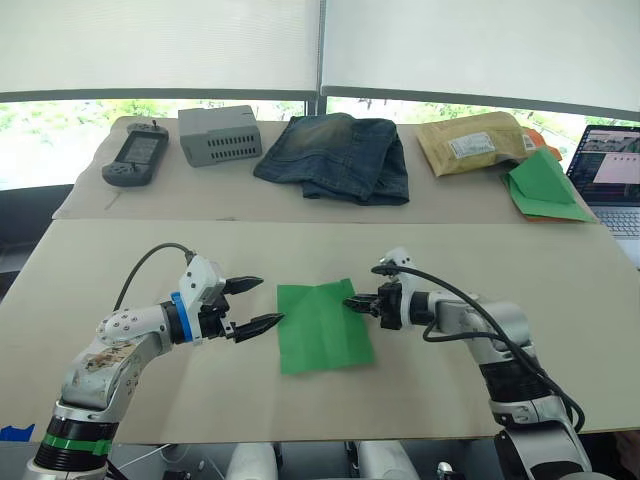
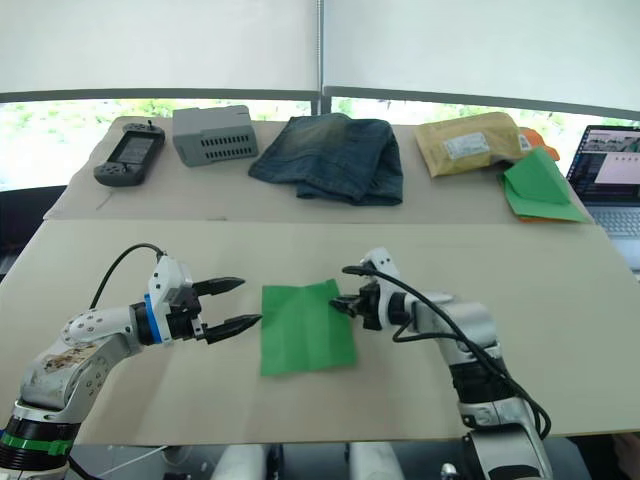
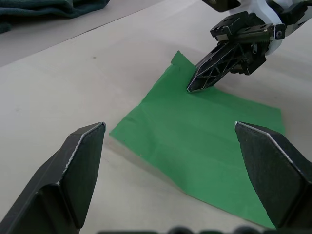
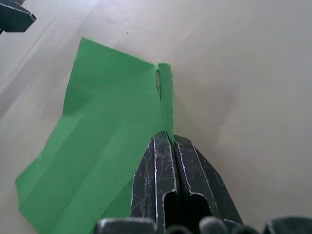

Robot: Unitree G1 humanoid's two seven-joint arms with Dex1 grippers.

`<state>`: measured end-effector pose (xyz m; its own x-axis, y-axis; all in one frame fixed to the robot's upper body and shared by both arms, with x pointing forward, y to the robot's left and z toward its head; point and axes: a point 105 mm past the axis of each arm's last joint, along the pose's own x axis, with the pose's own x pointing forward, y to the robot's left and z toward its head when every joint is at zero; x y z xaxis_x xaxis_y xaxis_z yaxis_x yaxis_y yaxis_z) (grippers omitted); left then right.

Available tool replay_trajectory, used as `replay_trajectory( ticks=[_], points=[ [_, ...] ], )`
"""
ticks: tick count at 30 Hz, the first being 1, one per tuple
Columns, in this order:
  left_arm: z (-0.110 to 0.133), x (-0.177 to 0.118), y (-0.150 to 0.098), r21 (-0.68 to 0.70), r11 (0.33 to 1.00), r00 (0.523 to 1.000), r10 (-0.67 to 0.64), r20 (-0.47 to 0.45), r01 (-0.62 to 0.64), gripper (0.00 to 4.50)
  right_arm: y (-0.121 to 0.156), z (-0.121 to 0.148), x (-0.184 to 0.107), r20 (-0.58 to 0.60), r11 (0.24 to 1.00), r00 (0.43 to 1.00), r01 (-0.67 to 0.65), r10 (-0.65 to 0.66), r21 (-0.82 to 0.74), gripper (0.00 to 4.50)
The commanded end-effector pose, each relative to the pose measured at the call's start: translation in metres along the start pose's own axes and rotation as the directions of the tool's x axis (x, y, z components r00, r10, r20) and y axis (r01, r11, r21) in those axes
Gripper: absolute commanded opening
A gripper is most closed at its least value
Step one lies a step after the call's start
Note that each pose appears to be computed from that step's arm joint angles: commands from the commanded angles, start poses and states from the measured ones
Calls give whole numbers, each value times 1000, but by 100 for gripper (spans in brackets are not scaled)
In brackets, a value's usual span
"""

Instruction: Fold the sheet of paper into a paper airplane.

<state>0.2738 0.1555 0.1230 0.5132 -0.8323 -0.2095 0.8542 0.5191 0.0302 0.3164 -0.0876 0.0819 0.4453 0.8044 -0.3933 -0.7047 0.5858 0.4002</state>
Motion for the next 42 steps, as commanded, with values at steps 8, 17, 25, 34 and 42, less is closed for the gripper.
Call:
replay_trajectory(
  ticks=[8,17,25,34,42],
  points=[
    [17,5,-7,71,995,996,-75,43,72,450,3,23,-20,99,1000,995,8,-10,19,158],
    [27,30,-20,100,979,982,-182,40,178,393,-10,55,-78,170,985,978,141,-122,-103,402],
    [7,68,-25,101,969,974,-223,-44,226,135,-9,52,-113,222,948,950,261,-218,-183,402],
    [-20,71,-28,71,957,952,-269,-146,282,3,22,-5,-107,90,845,972,235,-219,-481,402],
    [-14,71,-21,62,956,950,-277,-142,288,3,38,-35,-101,58,850,971,232,-232,-472,402]
  ],
)
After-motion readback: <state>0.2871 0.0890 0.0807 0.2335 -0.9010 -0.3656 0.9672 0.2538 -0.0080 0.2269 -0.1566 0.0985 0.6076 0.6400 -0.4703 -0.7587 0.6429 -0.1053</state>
